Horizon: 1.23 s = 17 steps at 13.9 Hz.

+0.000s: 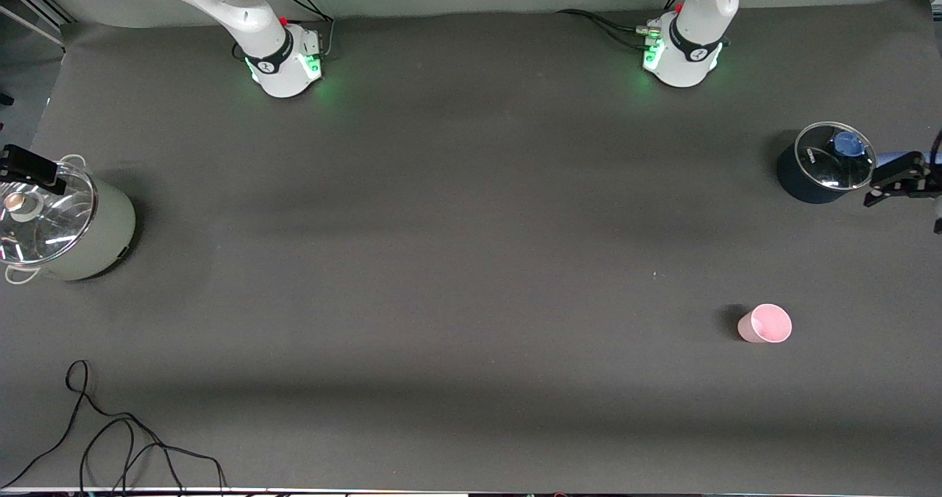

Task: Transfer pink cup from left to right arm
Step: 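Move the left gripper down toward the pink cup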

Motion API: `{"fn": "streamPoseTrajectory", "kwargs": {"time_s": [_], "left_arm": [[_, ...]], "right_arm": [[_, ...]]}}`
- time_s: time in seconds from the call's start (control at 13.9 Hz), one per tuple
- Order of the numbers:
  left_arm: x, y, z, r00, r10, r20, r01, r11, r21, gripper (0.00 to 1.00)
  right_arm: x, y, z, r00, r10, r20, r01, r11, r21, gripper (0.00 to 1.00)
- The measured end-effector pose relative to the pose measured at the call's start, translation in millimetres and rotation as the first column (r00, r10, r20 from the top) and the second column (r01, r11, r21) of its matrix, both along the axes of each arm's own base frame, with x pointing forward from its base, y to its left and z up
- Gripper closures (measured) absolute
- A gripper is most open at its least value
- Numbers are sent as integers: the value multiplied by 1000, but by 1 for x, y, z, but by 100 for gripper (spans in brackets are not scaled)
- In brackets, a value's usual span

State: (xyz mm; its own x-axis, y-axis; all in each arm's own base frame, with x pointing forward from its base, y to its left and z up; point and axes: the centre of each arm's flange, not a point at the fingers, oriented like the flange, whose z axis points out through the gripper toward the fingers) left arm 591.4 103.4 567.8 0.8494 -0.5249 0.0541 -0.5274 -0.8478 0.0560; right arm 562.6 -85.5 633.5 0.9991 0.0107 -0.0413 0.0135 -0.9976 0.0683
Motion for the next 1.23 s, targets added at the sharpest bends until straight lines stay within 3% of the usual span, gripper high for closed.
{"fn": "streamPoseTrajectory", "kwargs": {"time_s": [0.14, 0.29, 0.65, 0.79, 0.94, 1.23], "left_arm": [[7, 42, -20, 992, -123, 36, 126, 986, -109, 0], [12, 83, -50, 969, -231, 93, 246, 947, -205, 0], [24, 141, -156, 861, -422, 285, 504, 784, -362, 0], [24, 158, -207, 834, -431, 344, 546, 731, -409, 0], [22, 174, -254, 817, -412, 403, 566, 706, -426, 0], [1, 185, -333, 819, -300, 488, 531, 717, -452, 0]], "right_arm": [[0, -1, 0, 1000, -1, -1, 1, 1000, 0, 0], [0, -1, 0, 1000, -1, -1, 1, 1000, 0, 0], [0, -1, -1, 1000, -1, -2, 1, 1000, 0, 0], [0, -1, -1, 1000, -1, -2, 1, 1000, 0, 0], [0, -2, -1, 1000, -2, -2, 2, 1000, 0, 0], [0, -2, -1, 1000, -3, -3, 3, 1000, 0, 0]]}}
